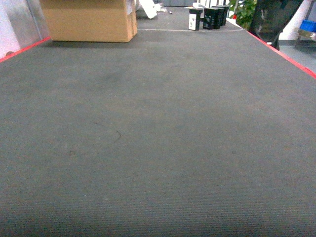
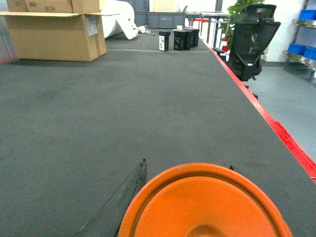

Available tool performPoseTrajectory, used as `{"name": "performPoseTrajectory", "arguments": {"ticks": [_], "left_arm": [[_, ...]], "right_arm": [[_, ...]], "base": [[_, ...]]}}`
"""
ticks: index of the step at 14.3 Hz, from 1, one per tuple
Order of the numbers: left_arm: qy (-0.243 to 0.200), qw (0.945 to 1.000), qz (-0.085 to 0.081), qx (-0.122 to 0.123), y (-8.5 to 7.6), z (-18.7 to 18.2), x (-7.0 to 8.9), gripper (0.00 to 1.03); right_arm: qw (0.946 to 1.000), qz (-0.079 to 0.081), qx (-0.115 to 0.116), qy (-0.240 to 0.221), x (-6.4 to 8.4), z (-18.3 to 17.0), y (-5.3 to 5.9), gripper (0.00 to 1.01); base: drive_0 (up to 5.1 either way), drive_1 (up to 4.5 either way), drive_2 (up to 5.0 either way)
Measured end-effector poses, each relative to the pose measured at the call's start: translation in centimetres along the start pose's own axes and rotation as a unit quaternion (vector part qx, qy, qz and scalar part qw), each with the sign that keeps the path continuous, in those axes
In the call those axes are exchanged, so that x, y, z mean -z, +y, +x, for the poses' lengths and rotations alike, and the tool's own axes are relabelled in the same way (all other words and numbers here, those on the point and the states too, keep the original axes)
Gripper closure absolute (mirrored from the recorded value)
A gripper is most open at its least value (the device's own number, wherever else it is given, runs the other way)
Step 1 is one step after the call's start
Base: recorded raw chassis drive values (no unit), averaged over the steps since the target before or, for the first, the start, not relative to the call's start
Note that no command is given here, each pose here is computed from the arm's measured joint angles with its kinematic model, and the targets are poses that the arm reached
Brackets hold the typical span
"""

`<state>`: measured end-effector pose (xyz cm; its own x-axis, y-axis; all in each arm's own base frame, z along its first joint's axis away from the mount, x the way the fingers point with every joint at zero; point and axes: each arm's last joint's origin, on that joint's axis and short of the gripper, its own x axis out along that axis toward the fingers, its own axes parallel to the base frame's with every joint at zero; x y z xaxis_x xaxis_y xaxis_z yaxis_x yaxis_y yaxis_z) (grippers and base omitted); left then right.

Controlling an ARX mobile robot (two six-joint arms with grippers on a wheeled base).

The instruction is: Sort blue parts and orange caps into right shelf containers

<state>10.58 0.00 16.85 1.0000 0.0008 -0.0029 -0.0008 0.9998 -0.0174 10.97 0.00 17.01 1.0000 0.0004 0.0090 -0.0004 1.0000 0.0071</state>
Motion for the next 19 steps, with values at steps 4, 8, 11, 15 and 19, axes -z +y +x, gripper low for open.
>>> {"name": "performPoseTrajectory", "arguments": {"ticks": [4, 8, 11, 15, 19], "left_arm": [[-0.001, 1.0, 0.0, 0.0, 0.0, -0.8, 0.2, 0.61], [0.001, 1.0, 0.0, 0.0, 0.0, -0.8, 0.3, 0.61], [0.002, 1.0, 0.0, 0.0, 0.0, -0.8, 0.3, 0.61], [0.002, 1.0, 0.0, -0.001, 0.0, -0.8, 0.3, 0.61], [0.002, 1.0, 0.0, 0.0, 0.0, -0.8, 0.3, 0.61]], "right_arm": [[1.0, 0.0, 0.001, 0.008, 0.4, -1.3, 0.0, 0.59], [1.0, 0.0, 0.0, 0.003, 0.3, -1.3, 0.0, 0.59], [1.0, 0.0, 0.0, 0.003, 0.3, -1.3, 0.0, 0.59], [1.0, 0.0, 0.0, 0.003, 0.3, -1.3, 0.0, 0.59], [1.0, 0.0, 0.0, 0.003, 0.3, -1.3, 0.0, 0.59]], "base": [[0.0, 0.0, 0.0], [0.0, 0.0, 0.0], [0.0, 0.0, 0.0], [-0.7, -0.7, -0.7], [-1.9, -1.86, -1.9]]}}
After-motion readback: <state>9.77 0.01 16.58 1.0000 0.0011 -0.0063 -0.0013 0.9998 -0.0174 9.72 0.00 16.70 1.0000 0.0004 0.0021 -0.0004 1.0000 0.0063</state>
